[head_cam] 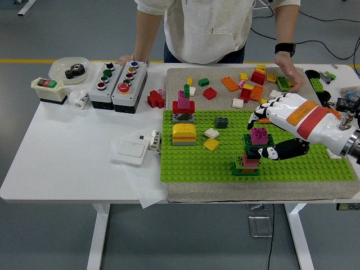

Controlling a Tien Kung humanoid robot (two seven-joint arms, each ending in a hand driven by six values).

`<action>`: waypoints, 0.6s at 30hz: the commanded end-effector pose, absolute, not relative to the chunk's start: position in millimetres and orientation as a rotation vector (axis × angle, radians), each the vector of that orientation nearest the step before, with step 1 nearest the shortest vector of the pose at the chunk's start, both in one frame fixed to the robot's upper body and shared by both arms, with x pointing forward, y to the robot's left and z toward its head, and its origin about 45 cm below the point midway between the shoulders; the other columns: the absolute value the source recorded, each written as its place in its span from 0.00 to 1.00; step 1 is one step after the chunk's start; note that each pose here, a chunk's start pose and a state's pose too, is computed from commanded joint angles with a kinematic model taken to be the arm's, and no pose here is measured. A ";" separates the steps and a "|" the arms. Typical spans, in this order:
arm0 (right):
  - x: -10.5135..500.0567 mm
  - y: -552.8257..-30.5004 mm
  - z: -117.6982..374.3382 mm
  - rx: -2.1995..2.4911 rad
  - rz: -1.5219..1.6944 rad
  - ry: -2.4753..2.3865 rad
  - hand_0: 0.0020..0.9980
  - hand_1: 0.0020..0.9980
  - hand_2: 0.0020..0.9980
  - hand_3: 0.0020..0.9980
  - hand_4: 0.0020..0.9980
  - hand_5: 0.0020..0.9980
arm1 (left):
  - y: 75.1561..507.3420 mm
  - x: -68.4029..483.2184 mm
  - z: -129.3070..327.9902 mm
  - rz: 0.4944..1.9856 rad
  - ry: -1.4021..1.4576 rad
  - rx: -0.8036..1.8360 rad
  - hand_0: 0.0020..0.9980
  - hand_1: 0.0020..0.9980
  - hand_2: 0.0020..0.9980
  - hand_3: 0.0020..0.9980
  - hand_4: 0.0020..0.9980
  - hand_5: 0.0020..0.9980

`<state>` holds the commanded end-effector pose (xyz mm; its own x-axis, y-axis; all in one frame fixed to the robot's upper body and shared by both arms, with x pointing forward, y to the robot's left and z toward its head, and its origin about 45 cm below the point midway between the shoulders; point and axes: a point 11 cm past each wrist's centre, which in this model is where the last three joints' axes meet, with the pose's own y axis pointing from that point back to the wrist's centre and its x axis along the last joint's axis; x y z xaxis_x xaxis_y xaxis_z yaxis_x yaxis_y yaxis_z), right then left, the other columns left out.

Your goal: Pick up the brick,pile it on top of brick,press brick,pick up the brick,pile it on top of brick,press brick

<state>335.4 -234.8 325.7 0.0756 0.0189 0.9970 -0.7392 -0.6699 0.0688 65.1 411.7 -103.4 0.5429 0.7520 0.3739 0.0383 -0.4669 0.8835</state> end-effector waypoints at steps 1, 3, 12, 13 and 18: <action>335.6 -235.3 325.4 1.767 1.652 -0.715 0.51 0.57 0.61 0.55 0.75 0.49 | 411.7 65.2 -103.4 0.993 0.647 1.875 0.44 0.54 0.56 0.62 0.66 0.80; 336.4 -236.6 324.6 1.764 1.648 -0.716 0.51 0.57 0.61 0.55 0.75 0.49 | 411.5 65.4 -103.4 0.993 0.646 1.875 0.44 0.54 0.56 0.62 0.66 0.80; 338.7 -240.7 322.2 1.752 1.638 -0.720 0.50 0.56 0.60 0.54 0.74 0.48 | 411.3 66.4 -103.3 0.994 0.645 1.873 0.45 0.54 0.57 0.62 0.66 0.80; 338.9 -241.0 322.0 1.751 1.637 -0.720 0.50 0.56 0.60 0.54 0.74 0.48 | 411.3 66.7 -103.3 0.994 0.644 1.873 0.45 0.54 0.57 0.62 0.66 0.80; 339.1 -242.3 321.7 1.749 1.633 -0.725 0.50 0.56 0.60 0.54 0.74 0.48 | 411.4 66.9 -103.2 0.995 0.644 1.872 0.45 0.54 0.57 0.62 0.66 0.80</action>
<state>339.1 -242.3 321.7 0.0799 0.0258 0.9965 -0.7561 -0.6498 0.0775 66.9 411.4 -103.2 0.5420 0.7521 0.3749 0.0346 -0.4657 0.8843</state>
